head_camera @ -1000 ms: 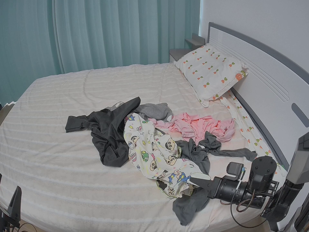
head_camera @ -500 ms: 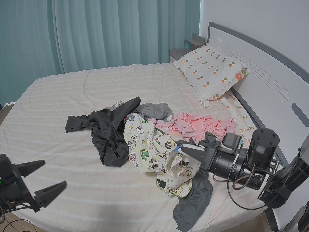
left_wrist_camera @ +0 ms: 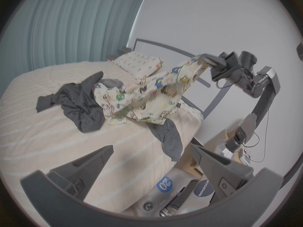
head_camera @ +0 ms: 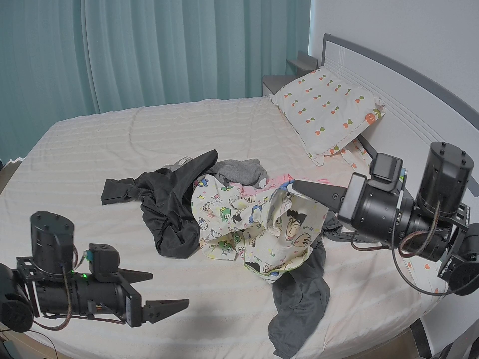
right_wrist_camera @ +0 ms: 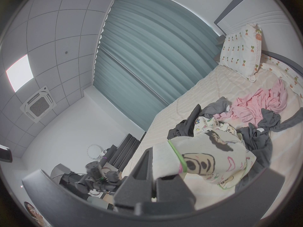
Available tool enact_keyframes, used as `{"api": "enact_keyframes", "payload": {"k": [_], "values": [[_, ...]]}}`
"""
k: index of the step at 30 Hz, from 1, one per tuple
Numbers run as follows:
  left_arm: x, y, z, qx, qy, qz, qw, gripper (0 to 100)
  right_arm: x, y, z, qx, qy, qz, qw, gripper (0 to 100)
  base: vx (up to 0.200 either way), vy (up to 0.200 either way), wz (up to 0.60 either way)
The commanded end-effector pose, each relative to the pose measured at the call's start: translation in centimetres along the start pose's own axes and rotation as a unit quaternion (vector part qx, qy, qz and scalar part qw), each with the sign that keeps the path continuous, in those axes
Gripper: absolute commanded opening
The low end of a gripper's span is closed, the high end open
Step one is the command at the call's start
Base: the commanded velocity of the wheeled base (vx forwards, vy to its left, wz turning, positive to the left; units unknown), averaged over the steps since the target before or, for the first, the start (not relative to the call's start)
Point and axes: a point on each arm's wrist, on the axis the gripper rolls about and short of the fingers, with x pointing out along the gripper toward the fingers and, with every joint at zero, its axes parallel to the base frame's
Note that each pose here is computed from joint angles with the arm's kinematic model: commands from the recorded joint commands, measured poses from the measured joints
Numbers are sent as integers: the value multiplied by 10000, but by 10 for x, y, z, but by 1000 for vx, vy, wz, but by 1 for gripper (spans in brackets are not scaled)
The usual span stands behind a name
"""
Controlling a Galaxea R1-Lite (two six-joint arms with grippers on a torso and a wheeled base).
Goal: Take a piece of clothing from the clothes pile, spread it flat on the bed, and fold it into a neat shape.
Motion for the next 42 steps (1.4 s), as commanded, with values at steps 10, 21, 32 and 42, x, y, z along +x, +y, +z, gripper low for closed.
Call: {"api": "enact_keyframes", "payload": {"k": [10, 21, 32, 42], "values": [[124, 35, -22, 2, 114, 617, 9980, 100, -36, 24, -5, -21, 118, 502, 9987, 0, 0, 0, 0], [174, 46, -21, 3, -347, 970, 9947, 100, -35, 26, -3, -23, 144, 593, 9981, 0, 0, 0, 0], [236, 59, -7, -121, -1020, 1384, 9850, 100, -36, 27, -3, -27, 149, 631, 9979, 0, 0, 0, 0], [275, 71, 1, -143, -1462, 1545, 9770, 100, -37, 27, -2, -22, 107, 619, 9980, 0, 0, 0, 0]]}}
